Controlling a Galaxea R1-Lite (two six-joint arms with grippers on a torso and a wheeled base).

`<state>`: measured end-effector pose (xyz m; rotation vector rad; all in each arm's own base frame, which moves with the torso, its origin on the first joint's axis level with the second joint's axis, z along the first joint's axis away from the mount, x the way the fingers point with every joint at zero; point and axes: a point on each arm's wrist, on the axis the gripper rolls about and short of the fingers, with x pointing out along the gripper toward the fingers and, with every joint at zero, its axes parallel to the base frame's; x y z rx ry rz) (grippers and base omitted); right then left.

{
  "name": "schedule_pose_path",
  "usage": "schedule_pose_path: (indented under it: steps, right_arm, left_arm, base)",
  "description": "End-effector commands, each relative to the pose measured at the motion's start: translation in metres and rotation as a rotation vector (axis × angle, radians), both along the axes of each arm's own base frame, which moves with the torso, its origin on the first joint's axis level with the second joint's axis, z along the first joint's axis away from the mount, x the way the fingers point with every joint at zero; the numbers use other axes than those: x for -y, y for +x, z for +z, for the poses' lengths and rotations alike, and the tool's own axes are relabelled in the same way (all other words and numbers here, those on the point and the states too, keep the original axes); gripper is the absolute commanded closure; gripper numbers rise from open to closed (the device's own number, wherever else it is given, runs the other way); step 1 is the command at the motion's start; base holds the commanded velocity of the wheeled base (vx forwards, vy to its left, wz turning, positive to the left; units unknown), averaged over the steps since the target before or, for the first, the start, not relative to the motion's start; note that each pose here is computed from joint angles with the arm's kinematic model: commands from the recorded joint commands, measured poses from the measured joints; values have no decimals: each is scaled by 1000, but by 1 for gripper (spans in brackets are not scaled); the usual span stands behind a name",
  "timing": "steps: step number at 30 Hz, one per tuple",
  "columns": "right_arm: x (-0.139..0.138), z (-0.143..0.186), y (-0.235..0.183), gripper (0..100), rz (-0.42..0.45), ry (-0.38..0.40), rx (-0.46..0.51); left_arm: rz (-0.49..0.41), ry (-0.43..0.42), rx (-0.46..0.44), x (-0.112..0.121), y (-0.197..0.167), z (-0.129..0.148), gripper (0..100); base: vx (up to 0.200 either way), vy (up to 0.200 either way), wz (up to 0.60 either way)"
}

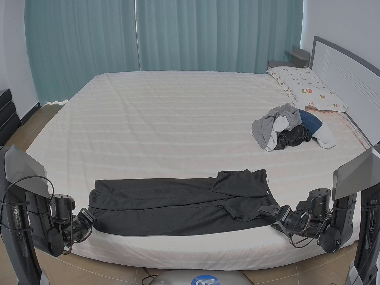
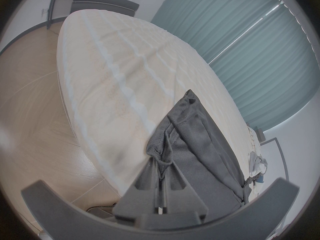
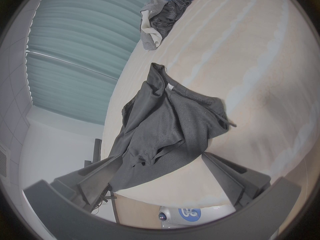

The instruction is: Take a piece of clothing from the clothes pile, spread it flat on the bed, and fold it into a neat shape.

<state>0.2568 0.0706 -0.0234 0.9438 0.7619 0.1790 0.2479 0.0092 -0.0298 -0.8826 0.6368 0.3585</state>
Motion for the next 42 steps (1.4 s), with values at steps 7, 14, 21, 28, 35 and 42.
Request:
schedule_pose_path:
  steps: [7,14,21,28,35,42]
  right_arm:
    - [0,24,-13,0,19,3,54]
    - [-2,15,-12,0,25,-16,-17]
    - [2,2,0,0,3,-30,-39]
    - [8,-6,18,100,-101,-81,-32]
    - [4,2,13,100,-97,-89,-16]
    - [8,9,-4,100,-40,-173,-1]
  left_arm:
    - [55,-30,66,-8,2,15,100]
    - [68,-48,73,-9,3,16,100]
    - [64,-50,71,-8,4,15,100]
    - [65,-50,74,-9,5,14,100]
    - [81,-60,93,-11,9,17,100]
    - [107,-57,116,-19,12,19,100]
  base:
    - [0,0,0]
    - [0,0,0]
    - [0,0,0]
    - [0,0,0]
    - [0,0,0]
    - [0,0,0]
